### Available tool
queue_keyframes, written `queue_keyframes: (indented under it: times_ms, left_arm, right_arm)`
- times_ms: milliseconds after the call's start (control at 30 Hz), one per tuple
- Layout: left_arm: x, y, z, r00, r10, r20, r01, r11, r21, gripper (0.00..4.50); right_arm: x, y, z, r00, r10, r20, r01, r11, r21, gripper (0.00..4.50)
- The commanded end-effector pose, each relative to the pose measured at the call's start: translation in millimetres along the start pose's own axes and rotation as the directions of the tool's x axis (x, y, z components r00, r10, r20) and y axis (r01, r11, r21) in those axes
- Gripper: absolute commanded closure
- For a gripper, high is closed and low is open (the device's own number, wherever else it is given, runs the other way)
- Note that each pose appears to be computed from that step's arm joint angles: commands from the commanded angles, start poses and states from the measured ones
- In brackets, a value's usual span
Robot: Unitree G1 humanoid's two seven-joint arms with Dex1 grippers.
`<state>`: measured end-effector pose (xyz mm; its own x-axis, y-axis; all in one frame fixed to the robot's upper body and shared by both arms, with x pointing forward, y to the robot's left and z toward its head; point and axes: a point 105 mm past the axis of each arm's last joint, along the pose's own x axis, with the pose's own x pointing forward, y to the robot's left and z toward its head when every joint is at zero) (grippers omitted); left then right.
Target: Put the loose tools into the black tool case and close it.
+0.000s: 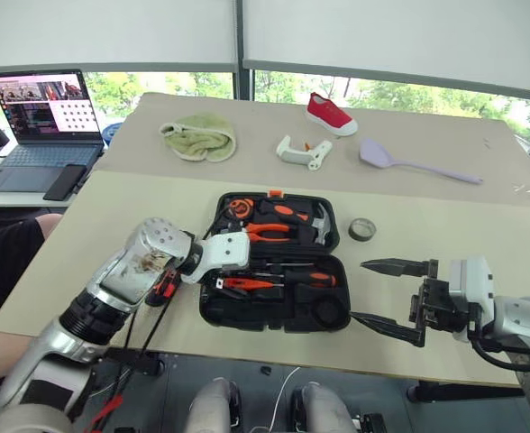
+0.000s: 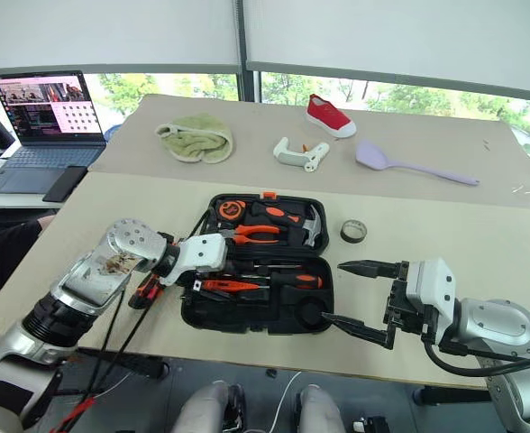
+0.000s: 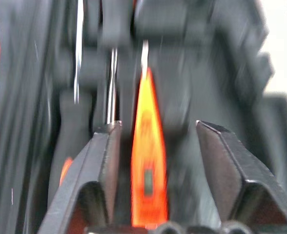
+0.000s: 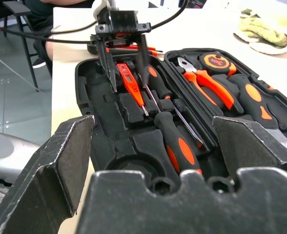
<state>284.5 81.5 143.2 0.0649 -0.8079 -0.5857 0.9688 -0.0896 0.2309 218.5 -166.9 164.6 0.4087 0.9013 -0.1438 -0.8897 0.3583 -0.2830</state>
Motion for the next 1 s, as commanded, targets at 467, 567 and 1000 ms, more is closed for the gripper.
queue_keyframes:
  times_ms: [467,567,1000]
  left_arm:
    - [-1,10,-47,0.987,0.157,0.037,-0.154,0.986,-0.071,4.47]
    - [4,5,-50,0.989,0.139,0.038,-0.135,0.987,-0.089,4.47]
    - [14,-7,-63,0.986,0.167,0.009,-0.164,0.978,-0.13,4.47]
  right_arm:
    - [2,0,6,1.0,0.011,0.026,-0.011,1.0,-0.017,0.0]
    - [1,2,7,1.0,0.01,0.026,-0.009,1.0,-0.016,0.0]
    - [0,-2,6,1.0,-0.011,0.024,0.011,1.0,-0.017,0.0]
